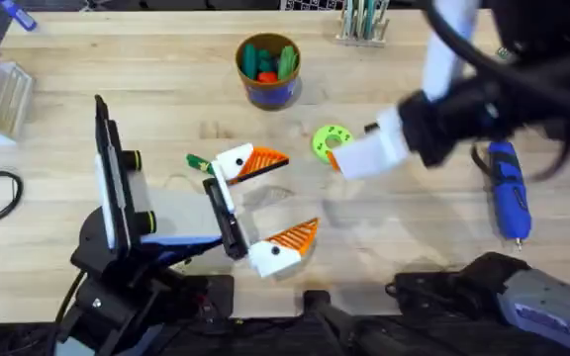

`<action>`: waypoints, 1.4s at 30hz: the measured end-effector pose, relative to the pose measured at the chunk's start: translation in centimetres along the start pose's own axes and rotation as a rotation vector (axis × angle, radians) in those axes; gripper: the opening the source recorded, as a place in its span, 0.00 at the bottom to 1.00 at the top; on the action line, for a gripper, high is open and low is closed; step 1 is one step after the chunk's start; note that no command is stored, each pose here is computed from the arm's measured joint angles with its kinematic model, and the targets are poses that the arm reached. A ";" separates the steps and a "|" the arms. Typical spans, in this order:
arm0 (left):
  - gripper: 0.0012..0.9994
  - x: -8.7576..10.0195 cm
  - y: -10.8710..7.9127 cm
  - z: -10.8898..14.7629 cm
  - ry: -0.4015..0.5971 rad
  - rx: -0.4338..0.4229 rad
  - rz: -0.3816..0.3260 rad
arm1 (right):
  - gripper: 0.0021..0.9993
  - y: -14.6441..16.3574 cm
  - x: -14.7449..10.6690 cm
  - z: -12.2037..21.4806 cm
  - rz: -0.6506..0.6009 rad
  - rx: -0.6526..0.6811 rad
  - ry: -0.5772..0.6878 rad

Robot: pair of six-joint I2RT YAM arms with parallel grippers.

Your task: Pick up the gripper from the table and insert it into the empty holder that is missing its gripper. Then pick up a screw, insert it into the mounting hole, and use the screwdriver to tighten it. Finally, clean up the table by picking up the vegetable and placing it into the bucket.

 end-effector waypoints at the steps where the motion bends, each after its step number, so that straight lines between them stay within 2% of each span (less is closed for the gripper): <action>1: 0.98 0.0 0.0 0.0 0.000 0.001 0.000 | 0.96 0.4 -0.5 0.3 0.006 0.014 -0.020; 4: 0.97 0.0 0.1 0.0 -0.003 0.007 -0.001 | 0.96 1.3 -1.8 1.1 0.024 0.042 -0.078; 5: 0.93 0.0 0.1 0.0 -0.003 0.009 -0.001 | 0.96 1.6 -2.1 1.5 0.030 0.046 -0.094; 9: 0.68 0.1 0.2 0.0 -0.005 0.015 -0.001 | 0.96 2.5 -2.5 2.7 0.077 0.054 -0.153; 11: 0.61 0.1 0.2 0.0 -0.007 0.022 -0.002 | 0.96 2.7 -2.5 3.0 0.114 0.054 -0.167; 13: 0.42 0.1 0.3 0.0 -0.009 0.028 -0.001 | 0.96 2.7 -2.5 3.1 0.154 0.054 -0.172; 16: 0.07 0.1 0.3 0.0 -0.011 0.031 -0.006 | 0.96 2.7 -2.5 3.0 0.213 0.050 -0.170; 17: 0.02 0.1 0.3 0.0 -0.012 0.031 -0.009 | 0.96 2.7 -2.5 3.0 0.225 0.049 -0.169; 25: 0.01 0.2 0.3 0.0 -0.012 0.032 -0.010 | 0.96 2.3 -2.4 2.3 0.261 0.053 -0.145; 33: 0.01 0.2 0.3 0.0 -0.012 0.032 -0.010 | 0.96 1.3 -2.5 0.9 0.214 0.051 -0.071; 37: 0.01 0.2 0.3 0.0 -0.012 0.032 -0.010 | 0.96 -1.3 -2.8 0.4 0.102 -0.058 -0.016; 42: 0.01 0.2 0.3 0.0 -0.012 0.032 -0.009 | 0.96 -6.5 -4.4 1.0 -0.110 -0.239 0.059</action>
Point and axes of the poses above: each hand's point on the last joint's axis, 136 mm out from that joint toward the fingers, its own z axis back along the fingers, its own y axis along the line the jaws close on, x = y × z, the point moved 7 cm from there along z, back along the fingers, and after that the axes turned 15 degrees about z, right-handed, at the moved point
